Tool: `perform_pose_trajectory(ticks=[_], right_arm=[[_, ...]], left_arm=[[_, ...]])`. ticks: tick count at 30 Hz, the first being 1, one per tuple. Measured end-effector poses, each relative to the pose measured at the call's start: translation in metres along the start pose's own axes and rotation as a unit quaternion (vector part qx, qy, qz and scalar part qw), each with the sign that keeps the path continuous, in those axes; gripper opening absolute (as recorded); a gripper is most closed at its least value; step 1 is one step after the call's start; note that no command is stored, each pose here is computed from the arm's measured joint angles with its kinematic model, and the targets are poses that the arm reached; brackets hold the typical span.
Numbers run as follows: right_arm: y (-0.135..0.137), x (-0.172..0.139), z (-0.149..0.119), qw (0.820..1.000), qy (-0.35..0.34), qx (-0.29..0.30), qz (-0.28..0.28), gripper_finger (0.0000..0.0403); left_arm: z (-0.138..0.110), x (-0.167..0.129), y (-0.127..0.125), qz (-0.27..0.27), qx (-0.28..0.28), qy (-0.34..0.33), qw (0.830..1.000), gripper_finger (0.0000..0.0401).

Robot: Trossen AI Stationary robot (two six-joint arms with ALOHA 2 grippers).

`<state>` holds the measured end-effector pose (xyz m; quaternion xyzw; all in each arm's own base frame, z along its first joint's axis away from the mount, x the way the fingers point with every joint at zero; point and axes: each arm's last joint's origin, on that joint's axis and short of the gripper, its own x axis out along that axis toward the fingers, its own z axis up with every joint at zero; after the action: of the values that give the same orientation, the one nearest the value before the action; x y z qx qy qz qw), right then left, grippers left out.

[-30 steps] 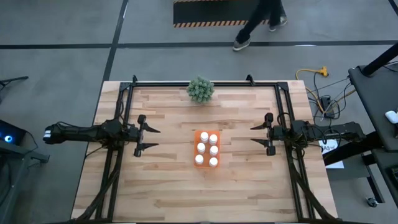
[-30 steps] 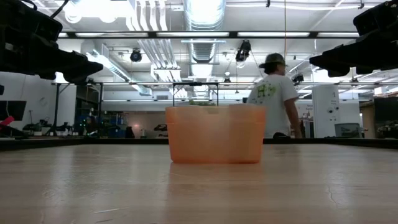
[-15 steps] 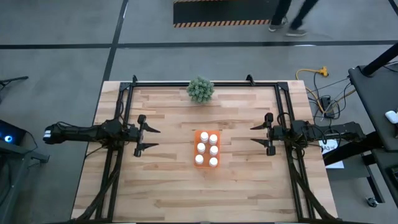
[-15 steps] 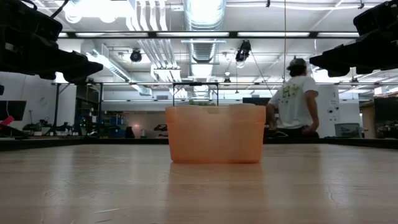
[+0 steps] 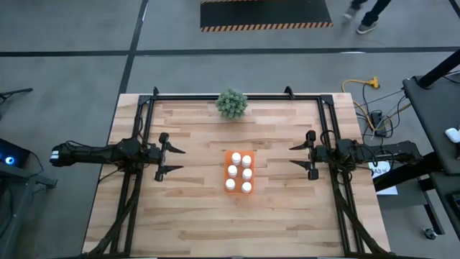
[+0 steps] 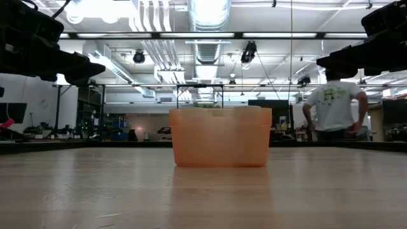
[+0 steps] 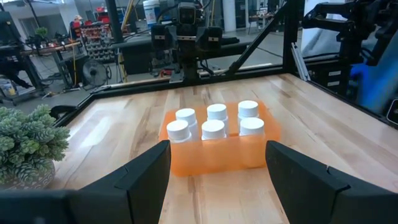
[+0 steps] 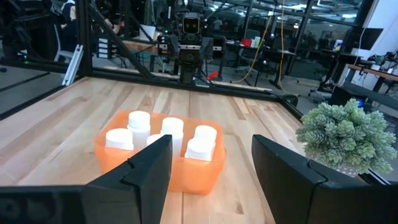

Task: Pick and place pill bottles into a basket
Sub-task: Return to Home Position

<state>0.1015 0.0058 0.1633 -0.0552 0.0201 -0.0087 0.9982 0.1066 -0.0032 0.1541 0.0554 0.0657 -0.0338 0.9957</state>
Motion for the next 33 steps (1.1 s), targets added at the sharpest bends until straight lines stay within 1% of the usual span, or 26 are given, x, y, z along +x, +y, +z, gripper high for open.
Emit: perform_pose_trajectory(ticks=[33], right_arm=[[0.0, 0.0, -0.0001, 1.0, 0.0, 0.0, 0.0, 0.021]], left_arm=[[0.0018, 0.0, 0.0003, 0.001, 0.0, -0.01, 1.0, 0.0245]])
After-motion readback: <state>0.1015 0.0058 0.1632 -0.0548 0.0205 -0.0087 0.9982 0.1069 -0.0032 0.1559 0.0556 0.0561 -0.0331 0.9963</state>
